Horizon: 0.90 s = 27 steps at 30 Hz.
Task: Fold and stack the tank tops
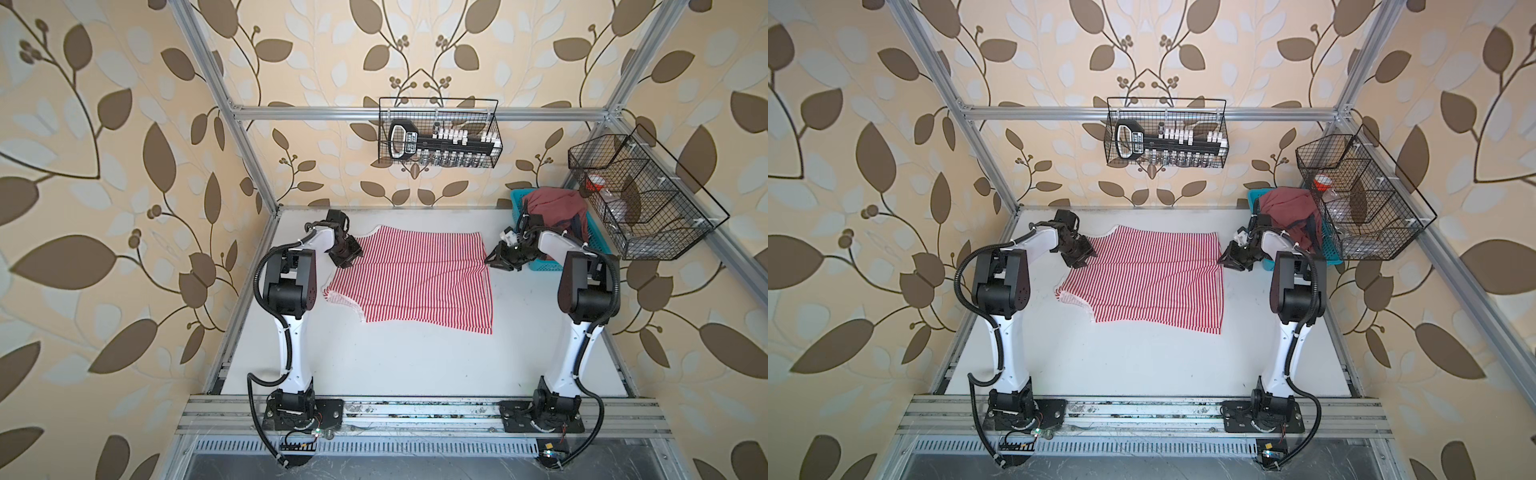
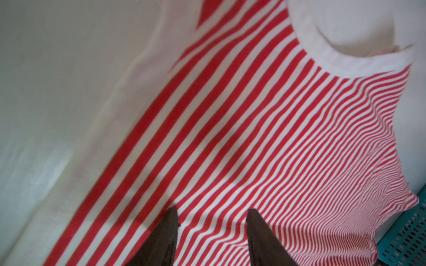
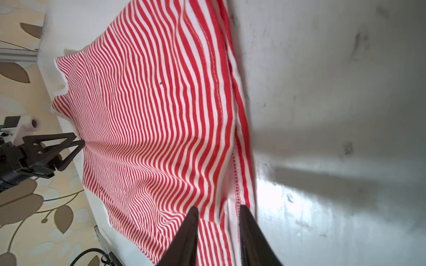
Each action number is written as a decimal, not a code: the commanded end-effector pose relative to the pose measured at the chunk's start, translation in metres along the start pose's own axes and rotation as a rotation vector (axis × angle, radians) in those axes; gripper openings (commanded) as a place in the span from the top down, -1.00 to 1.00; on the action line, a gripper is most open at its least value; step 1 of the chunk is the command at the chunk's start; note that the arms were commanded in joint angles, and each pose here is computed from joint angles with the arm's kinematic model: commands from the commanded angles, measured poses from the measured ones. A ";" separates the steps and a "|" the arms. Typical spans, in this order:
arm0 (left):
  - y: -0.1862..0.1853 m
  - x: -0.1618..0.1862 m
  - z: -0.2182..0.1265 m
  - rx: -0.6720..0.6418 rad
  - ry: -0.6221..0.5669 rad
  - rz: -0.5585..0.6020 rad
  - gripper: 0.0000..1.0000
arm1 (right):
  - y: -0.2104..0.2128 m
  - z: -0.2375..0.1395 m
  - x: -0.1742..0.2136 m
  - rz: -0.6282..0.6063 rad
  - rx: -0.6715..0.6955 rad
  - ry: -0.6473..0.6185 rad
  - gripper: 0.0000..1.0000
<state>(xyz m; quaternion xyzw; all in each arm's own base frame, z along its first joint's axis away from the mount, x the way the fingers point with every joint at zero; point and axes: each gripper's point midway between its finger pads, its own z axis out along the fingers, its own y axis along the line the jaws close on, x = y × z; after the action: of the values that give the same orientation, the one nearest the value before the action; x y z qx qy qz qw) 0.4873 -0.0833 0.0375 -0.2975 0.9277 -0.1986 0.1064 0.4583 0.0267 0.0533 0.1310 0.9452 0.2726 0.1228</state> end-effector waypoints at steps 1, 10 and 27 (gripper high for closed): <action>-0.015 0.004 -0.052 0.018 -0.053 0.028 -0.07 | 0.017 -0.039 0.001 -0.057 0.027 -0.088 0.33; -0.017 0.071 -0.135 0.020 -0.135 0.189 -0.10 | 0.036 -0.066 0.098 -0.163 0.189 -0.134 0.34; 0.078 0.207 -0.089 -0.175 0.050 0.299 -0.10 | 0.000 -0.052 0.234 -0.085 0.319 -0.174 0.33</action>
<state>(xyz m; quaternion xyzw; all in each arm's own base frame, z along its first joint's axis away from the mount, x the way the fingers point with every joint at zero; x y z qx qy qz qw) 0.2483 -0.1215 0.0635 -0.1542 0.9802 -0.1073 0.0625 0.2219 0.0832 0.0569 0.0959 0.9739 0.1103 0.1738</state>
